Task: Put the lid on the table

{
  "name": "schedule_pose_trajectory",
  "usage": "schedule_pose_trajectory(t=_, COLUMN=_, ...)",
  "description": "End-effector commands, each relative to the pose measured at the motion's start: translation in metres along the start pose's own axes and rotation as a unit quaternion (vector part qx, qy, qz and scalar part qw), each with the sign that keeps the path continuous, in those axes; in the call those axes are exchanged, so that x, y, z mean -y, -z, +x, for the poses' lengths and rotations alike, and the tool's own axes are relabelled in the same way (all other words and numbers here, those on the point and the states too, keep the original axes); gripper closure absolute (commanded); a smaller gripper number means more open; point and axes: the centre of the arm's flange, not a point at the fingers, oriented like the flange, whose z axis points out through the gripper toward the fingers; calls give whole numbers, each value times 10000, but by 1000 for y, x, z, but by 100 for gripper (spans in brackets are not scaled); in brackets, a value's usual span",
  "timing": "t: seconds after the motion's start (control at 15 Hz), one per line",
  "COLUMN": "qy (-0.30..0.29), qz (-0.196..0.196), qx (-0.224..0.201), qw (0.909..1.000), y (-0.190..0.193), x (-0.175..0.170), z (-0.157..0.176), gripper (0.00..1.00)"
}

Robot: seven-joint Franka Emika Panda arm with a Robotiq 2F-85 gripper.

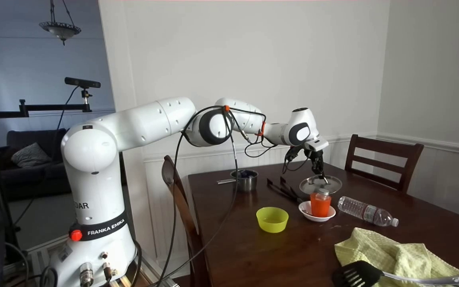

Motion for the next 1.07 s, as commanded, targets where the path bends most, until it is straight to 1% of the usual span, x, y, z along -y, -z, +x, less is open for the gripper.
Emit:
schedule_pose_trajectory(t=0.0, qy=-182, qz=-157, qx=-68, qw=9997, y=-30, x=35, z=15, gripper=96)
schedule_pose_trajectory(t=0.33, qy=-61, qz=-258, qx=-34, qw=9996, y=-46, x=28, z=2, gripper=96)
schedule_pose_trajectory(t=0.47, qy=138, qz=-335, qx=83, qw=9993, y=-43, x=27, z=-7, gripper=96)
schedule_pose_trajectory(t=0.6, qy=208, qz=-437, qx=225, qw=9986, y=-40, x=28, z=-11, gripper=96)
schedule_pose_trajectory(t=0.67, qy=190, qz=-543, qx=291, qw=9979, y=-41, x=26, z=-12, gripper=60)
schedule_pose_trajectory(t=0.73, qy=168, qz=-676, qx=309, qw=9971, y=-42, x=24, z=-11, gripper=58)
schedule_pose_trajectory(t=0.8, qy=126, qz=-791, qx=348, qw=9962, y=-43, x=22, z=-11, gripper=53)
schedule_pose_trajectory(t=0.93, qy=81, qz=-878, qx=401, qw=9953, y=-37, x=19, z=-8, gripper=38)
schedule_pose_trajectory(t=1.0, qy=88, qz=-860, qx=425, qw=9953, y=-29, x=19, z=-7, gripper=32)
